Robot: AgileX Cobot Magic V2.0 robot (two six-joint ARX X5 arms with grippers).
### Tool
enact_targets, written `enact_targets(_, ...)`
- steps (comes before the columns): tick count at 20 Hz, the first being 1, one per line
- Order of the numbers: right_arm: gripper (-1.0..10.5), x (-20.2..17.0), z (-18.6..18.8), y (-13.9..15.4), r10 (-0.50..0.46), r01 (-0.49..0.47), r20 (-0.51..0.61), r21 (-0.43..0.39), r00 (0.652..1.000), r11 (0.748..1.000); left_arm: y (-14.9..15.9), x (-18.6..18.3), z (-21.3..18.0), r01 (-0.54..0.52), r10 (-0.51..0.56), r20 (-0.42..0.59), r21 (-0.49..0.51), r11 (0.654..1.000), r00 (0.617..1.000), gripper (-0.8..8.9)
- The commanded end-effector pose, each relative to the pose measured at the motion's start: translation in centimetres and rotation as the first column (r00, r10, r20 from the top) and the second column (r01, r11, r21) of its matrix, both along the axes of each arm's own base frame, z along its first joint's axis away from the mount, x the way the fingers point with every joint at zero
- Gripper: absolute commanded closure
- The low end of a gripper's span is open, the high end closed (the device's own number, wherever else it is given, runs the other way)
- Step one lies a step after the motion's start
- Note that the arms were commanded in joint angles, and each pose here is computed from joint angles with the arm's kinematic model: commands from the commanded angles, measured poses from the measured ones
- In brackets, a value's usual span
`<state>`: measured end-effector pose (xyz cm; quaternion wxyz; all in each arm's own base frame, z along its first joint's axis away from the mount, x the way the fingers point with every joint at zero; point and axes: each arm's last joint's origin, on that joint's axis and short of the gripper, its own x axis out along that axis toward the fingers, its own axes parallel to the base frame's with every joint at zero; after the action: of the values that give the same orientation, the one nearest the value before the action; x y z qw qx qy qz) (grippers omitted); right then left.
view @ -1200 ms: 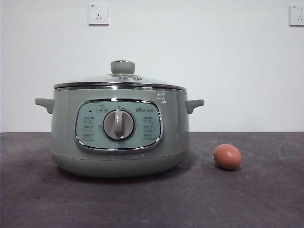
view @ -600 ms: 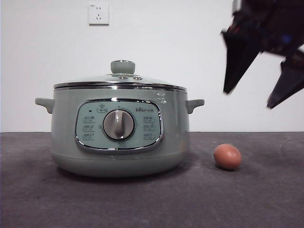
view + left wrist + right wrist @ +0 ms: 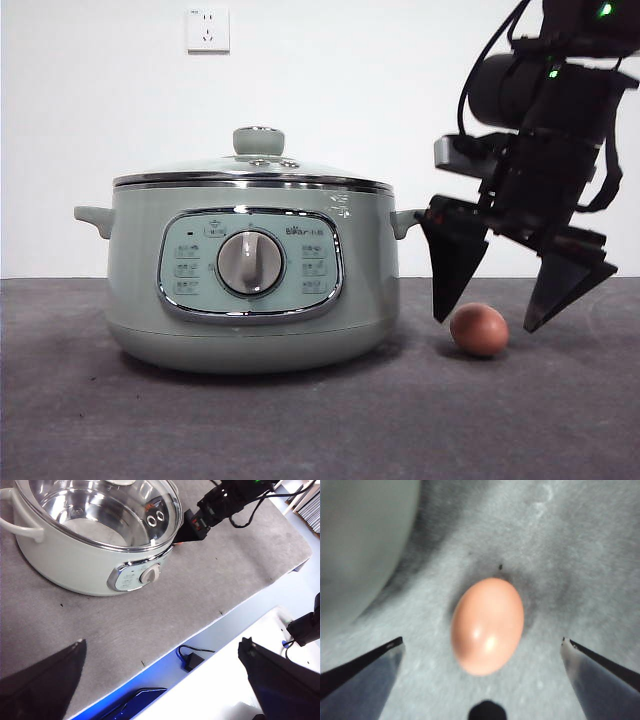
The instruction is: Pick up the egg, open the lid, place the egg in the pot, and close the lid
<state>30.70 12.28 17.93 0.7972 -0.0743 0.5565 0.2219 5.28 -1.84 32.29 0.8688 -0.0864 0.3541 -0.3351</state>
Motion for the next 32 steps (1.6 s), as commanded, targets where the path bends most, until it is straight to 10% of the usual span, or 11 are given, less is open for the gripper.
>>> enact_targets(1, 3.9, 0.4, -1.0, 0.2, -0.017, 0.017, -0.013, -0.004, 1.0, 1.0, 0.0, 0.0, 0.1, 0.009, -0.009, 0.013, 0.0, 1.0, 1.0, 1.58)
enact_targets(11, 9.7, 0.9, -1.5, 0.4, -0.027, 0.027, -0.001, 0.018, 1.0, 0.999, 0.0, 0.2, 0.4, 0.008, -0.008, 0.05, 0.001, 1.0, 0.999, 1.58)
enact_targets(21, 9.6, -2.3, 5.5, -0.9, -0.043, 0.036, 0.11, 0.061, 0.993, 0.997, 0.1, 3.2, 0.2, -0.03, 0.029, 0.015, 0.04, 0.999, 0.999, 1.59)
enact_targets(32, 9.6, -14.3, 17.3, -5.5, -0.08, -0.008, 0.428, 0.199, 0.9, 0.98, -4.9, 14.0, 2.2, 0.037, -0.044, 0.164, 0.046, 0.998, 0.985, 1.59)
